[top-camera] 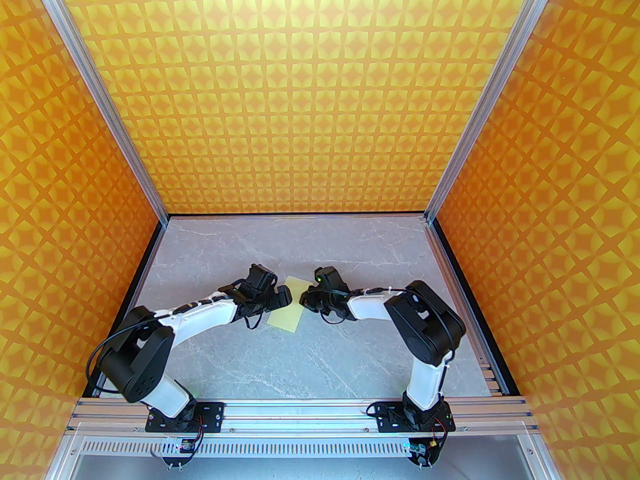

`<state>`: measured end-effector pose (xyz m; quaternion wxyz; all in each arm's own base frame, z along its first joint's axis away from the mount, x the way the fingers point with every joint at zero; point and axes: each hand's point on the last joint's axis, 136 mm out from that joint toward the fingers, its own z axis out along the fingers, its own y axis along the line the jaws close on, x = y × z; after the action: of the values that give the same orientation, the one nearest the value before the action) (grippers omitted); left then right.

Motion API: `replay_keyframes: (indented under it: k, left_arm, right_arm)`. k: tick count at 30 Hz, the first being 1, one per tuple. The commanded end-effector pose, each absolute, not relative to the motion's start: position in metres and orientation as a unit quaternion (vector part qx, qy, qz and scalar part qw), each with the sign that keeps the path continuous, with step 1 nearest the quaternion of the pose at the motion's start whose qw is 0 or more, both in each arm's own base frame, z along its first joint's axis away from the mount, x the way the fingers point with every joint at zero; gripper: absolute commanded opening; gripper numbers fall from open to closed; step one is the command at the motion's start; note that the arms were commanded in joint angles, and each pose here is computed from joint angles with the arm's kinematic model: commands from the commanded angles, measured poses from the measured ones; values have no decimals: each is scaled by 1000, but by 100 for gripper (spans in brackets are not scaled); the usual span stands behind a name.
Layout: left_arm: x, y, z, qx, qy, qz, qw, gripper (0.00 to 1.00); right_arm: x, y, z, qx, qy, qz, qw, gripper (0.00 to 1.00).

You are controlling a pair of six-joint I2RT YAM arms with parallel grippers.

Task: Fold a paper plane with a square sheet of paper (fold left side to right side)

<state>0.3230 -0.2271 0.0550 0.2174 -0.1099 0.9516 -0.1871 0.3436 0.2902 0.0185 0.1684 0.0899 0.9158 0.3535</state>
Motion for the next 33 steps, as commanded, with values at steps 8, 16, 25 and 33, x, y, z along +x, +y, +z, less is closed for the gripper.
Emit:
replay_keyframes:
  k: [8, 16, 25, 33]
  left_arm:
    - [322, -255, 28, -89, 954, -235, 162, 93]
    - [307, -274, 39, -82, 938, -302, 150, 90]
    - [291, -278, 35, -79, 943, -297, 126, 88]
    - [290, -294, 55, -55, 931, -331, 146, 89]
  right_arm:
    - [333, 277, -2, 78, 934, 312, 156, 0]
    - [330, 276, -5, 80, 935, 311, 152, 0]
    - [327, 275, -5, 80, 934, 315, 150, 0]
    - [324, 276, -8, 79, 933, 320, 147, 0]
